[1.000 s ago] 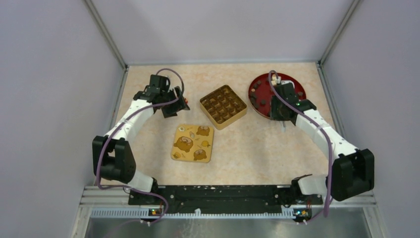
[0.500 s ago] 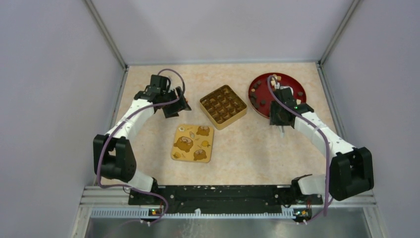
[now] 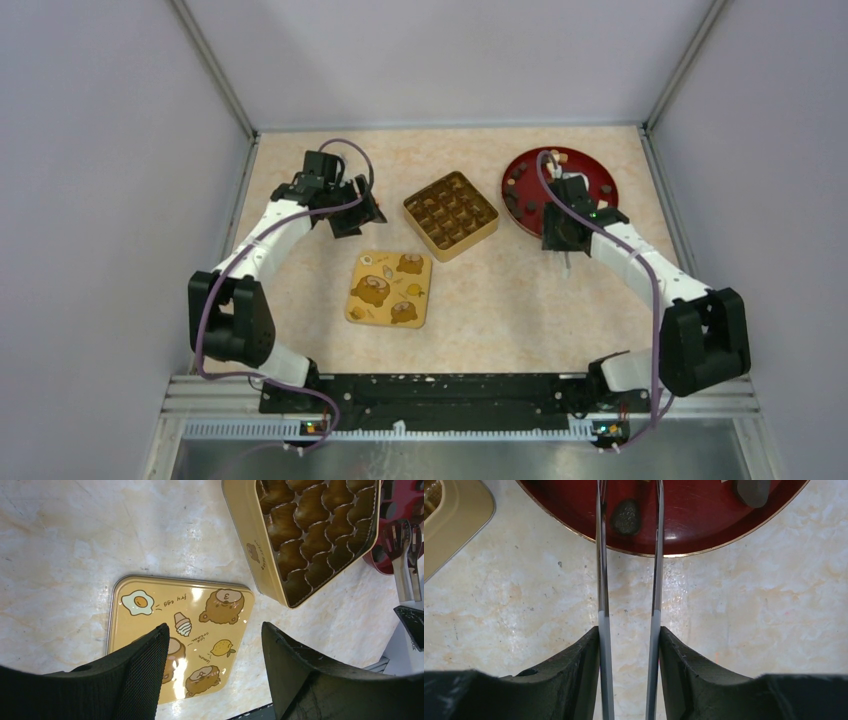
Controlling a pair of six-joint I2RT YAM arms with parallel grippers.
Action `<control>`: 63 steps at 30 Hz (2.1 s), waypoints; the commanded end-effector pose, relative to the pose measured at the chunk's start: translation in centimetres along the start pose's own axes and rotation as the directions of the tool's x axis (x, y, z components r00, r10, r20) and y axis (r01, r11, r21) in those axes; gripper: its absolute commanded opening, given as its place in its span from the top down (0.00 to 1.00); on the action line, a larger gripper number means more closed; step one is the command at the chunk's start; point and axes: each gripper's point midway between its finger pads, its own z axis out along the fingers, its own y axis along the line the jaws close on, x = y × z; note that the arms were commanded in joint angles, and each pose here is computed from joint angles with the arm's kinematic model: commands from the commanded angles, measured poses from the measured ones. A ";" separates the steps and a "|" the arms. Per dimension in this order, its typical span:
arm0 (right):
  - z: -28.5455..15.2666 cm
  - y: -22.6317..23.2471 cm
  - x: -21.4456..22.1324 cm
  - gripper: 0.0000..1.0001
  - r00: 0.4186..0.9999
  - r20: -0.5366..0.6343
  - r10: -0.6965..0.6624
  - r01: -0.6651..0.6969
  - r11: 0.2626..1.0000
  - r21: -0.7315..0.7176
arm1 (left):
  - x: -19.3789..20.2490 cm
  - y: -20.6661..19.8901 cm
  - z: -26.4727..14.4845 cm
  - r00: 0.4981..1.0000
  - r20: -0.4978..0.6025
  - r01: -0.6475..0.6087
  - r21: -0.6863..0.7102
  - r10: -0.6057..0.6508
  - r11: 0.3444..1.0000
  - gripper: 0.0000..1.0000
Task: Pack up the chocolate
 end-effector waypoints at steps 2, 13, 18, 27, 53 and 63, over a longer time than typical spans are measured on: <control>0.4 0.4 -2.3 0.57 0.997 0.069 0.021 -0.020 1.000 -0.011 | -0.5 -0.3 0.1 1.000 0.020 -0.001 0.023 0.000 1.000 0.27; -1.1 0.3 -3.7 0.76 0.993 0.114 0.029 -0.027 0.999 -0.022 | -0.2 0.1 0.6 1.000 0.004 -0.004 0.013 0.004 1.000 0.27; -2.6 0.0 -5.2 0.80 0.985 0.169 0.040 -0.037 0.999 -0.021 | 0.1 0.3 0.9 1.000 -0.011 -0.005 0.013 0.005 1.000 0.27; -5.5 1.3 -8.7 0.81 0.968 0.242 0.064 -0.040 0.994 -0.105 | 0.0 1.0 1.0 1.000 0.000 0.013 -0.029 -0.013 1.000 0.26; -4.6 20.5 -10.5 0.78 0.963 0.244 -0.111 0.203 0.897 -0.392 | -0.5 2.7 -0.3 0.999 0.050 -0.005 -0.118 0.011 0.993 0.26; -4.1 21.9 -10.0 0.77 0.965 0.231 -0.127 0.217 0.881 -0.421 | -0.3 3.0 -0.2 0.999 0.044 -0.009 -0.121 0.014 0.993 0.26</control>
